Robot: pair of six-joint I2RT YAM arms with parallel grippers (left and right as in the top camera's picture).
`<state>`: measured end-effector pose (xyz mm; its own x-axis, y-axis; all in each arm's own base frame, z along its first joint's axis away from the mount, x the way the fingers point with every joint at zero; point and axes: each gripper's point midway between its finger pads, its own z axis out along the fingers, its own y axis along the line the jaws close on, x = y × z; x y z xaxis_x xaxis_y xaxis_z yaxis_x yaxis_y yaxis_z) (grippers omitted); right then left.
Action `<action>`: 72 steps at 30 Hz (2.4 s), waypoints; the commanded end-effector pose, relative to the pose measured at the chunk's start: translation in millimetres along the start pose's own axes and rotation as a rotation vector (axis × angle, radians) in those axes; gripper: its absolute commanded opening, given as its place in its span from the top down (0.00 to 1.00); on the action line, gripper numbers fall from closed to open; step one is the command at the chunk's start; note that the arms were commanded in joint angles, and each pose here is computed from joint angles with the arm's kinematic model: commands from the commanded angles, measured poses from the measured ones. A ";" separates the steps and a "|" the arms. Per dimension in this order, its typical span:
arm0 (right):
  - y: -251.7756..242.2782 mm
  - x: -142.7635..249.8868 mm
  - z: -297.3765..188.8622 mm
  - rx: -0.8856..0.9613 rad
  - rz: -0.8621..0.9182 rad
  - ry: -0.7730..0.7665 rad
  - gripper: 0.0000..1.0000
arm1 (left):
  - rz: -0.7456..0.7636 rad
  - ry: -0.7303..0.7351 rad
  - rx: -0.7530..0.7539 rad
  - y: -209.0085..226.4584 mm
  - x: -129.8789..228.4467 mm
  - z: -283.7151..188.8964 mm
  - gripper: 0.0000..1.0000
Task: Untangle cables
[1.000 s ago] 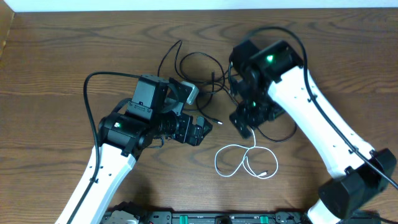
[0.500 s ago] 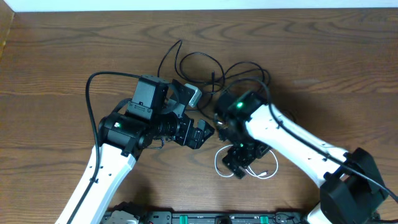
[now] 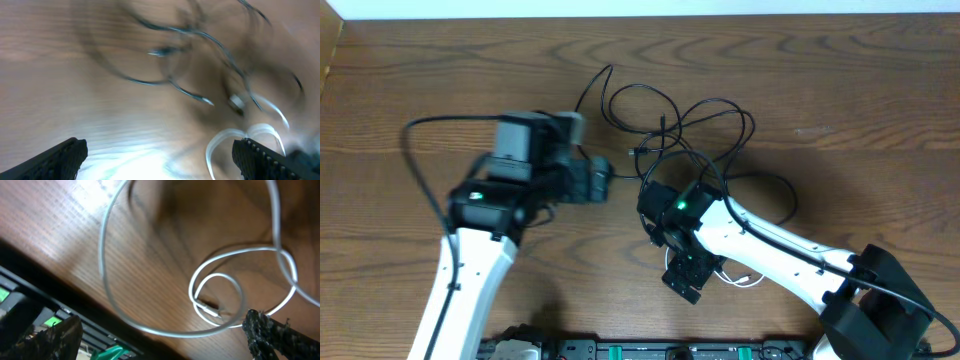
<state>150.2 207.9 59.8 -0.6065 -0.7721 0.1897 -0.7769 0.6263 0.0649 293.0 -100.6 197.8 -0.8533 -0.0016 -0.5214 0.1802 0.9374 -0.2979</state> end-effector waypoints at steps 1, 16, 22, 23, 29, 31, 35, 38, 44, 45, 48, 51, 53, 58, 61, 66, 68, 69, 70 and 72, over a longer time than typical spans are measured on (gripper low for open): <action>-10.0 -0.9 -1.8 0.062 0.014 -0.015 0.01 | -0.247 -0.098 -0.124 58.0 -16.1 -25.4 0.02; -49.3 -5.5 30.2 0.278 0.020 -0.065 0.01 | -0.447 -0.135 -0.055 121.4 -0.7 -60.5 0.02; -51.1 -16.7 50.3 0.276 0.041 -0.141 0.01 | -0.435 -0.115 -0.046 118.6 3.8 -59.8 0.02; -51.4 -18.2 50.9 0.274 0.052 -0.150 0.01 | -0.431 -0.112 -0.046 118.3 4.4 -59.8 0.02; -57.9 -28.5 50.0 0.257 0.217 -0.216 0.22 | -0.426 -0.100 -0.045 117.3 7.4 -59.4 0.02; -61.1 -30.7 49.4 0.246 0.311 -0.238 0.34 | -0.427 -0.098 -0.044 117.1 7.8 -59.4 0.02; -66.9 -33.3 48.9 0.222 0.497 -0.273 0.59 | -0.430 -0.093 -0.044 116.7 9.2 -59.2 0.02; -69.1 -33.7 49.2 0.213 0.557 -0.283 0.69 | -0.422 -0.087 -0.043 116.2 10.4 -59.1 0.02; -69.3 -33.9 49.1 0.206 0.614 -0.291 0.85 | -0.419 -0.086 -0.043 116.1 10.7 -59.1 0.02; -69.2 -34.3 49.1 0.203 0.629 -0.294 0.88 | -0.419 -0.086 -0.043 116.1 10.6 -59.1 0.02; -69.5 -34.6 49.1 0.203 0.630 -0.295 0.92 | -0.419 -0.086 -0.043 116.1 10.6 -59.1 0.02; -69.4 -34.6 49.1 0.203 0.630 -0.295 0.99 | -0.420 -0.086 -0.043 116.1 10.7 -59.1 0.02; -72.0 -34.3 48.4 0.217 0.645 -0.301 0.99 | -0.420 -0.085 -0.043 116.0 11.0 -59.0 0.02; -74.2 -44.0 45.3 0.214 0.657 -0.346 0.99 | -0.421 -0.084 -0.043 115.9 11.3 -59.0 0.02; -68.0 -56.8 39.7 0.163 0.652 -0.380 0.94 | -0.421 -0.084 -0.042 115.8 11.3 -59.0 0.02; -53.1 -77.5 12.3 0.071 0.576 -0.415 0.22 | -0.421 -0.083 -0.043 115.8 11.5 -59.0 0.02; -57.4 -83.8 -10.5 0.081 0.575 -0.447 0.17 | -0.420 -0.083 -0.043 115.8 11.5 -59.0 0.02; -61.7 -83.2 -28.9 0.097 0.585 -0.459 0.15 | -0.420 -0.083 -0.043 115.8 11.5 -59.0 0.02; -65.0 -78.6 -40.2 0.114 0.594 -0.454 0.15 | -0.419 -0.081 -0.042 115.6 12.0 -58.9 0.02; -68.8 -62.3 -53.8 0.140 0.633 -0.420 0.13 | -0.420 -0.079 -0.042 115.5 12.5 -58.9 0.02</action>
<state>238.0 225.5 51.5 -0.9370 -0.3028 -0.1743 -0.2981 0.9531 -0.0529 274.2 29.6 195.4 -0.8119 -0.4335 -0.3911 -0.2314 0.8540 -0.4660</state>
